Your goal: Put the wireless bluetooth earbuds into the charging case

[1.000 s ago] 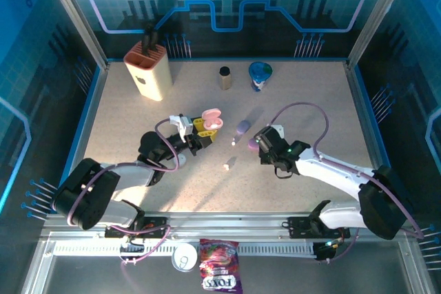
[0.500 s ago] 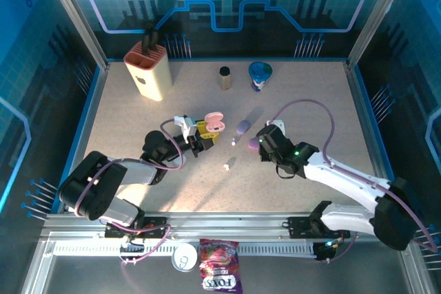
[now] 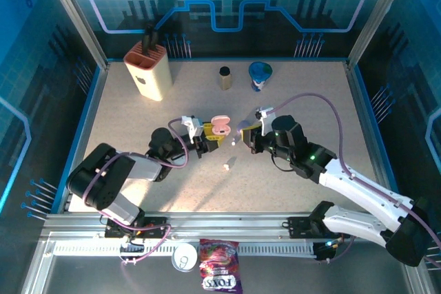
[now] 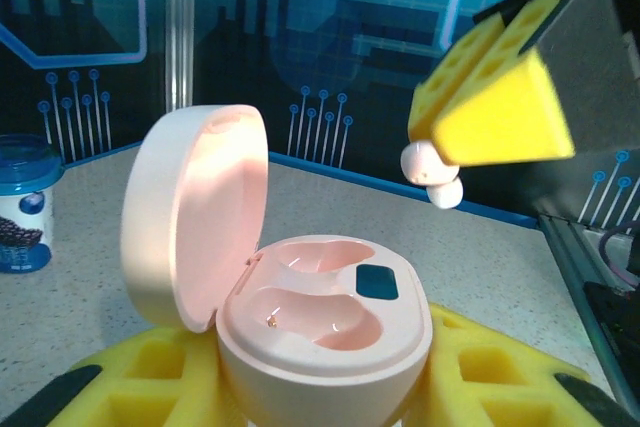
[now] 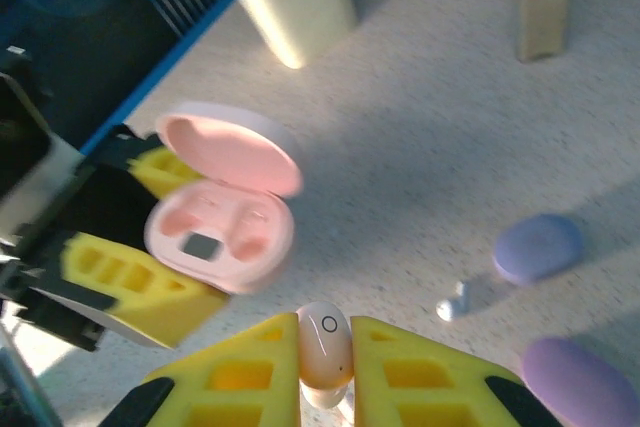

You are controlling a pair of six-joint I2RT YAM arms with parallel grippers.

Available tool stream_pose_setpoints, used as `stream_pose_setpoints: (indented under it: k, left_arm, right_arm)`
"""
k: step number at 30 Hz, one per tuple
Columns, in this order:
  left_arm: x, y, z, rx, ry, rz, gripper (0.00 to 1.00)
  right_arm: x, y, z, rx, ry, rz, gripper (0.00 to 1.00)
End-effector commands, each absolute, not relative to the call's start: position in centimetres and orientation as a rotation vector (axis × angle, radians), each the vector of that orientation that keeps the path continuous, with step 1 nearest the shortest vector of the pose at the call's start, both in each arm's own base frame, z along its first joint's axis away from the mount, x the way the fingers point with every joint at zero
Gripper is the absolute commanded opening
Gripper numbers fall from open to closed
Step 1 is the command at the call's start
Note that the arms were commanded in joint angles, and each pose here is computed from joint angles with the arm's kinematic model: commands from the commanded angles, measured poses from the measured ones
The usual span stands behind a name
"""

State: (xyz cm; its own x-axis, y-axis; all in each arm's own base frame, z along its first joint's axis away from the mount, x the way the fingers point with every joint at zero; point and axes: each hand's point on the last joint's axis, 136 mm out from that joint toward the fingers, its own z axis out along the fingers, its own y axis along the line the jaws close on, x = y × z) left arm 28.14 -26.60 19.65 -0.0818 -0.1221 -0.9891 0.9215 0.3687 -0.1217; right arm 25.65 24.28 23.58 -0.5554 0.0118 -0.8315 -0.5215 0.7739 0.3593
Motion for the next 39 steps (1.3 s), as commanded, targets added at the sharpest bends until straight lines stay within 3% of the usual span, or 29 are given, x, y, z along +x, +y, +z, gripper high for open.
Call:
stream_pose_setpoints:
  k: [1, 32, 34, 39]
  left_arm:
    - [27.2, -27.6, 20.5, 0.871, 1.295, -1.078, 0.30]
    - [27.0, -28.1, 22.1, 0.851, 1.272, -1.108, 0.30]
    - [27.1, -28.1, 22.1, 0.849, 1.273, -1.108, 0.30]
    - [27.3, -28.1, 22.0, 0.844, 1.275, -1.097, 0.30]
  right_arm:
    - [25.2, 26.5, 27.3, -0.492, 1.894, 0.851, 0.16]
    - [26.5, 27.6, 21.4, -0.521, 2.034, 0.818, 0.17]
    - [26.6, 27.4, 21.4, -0.515, 2.036, 0.817, 0.19]
    - [26.6, 26.5, 22.8, -0.472, 1.992, 0.810, 0.41]
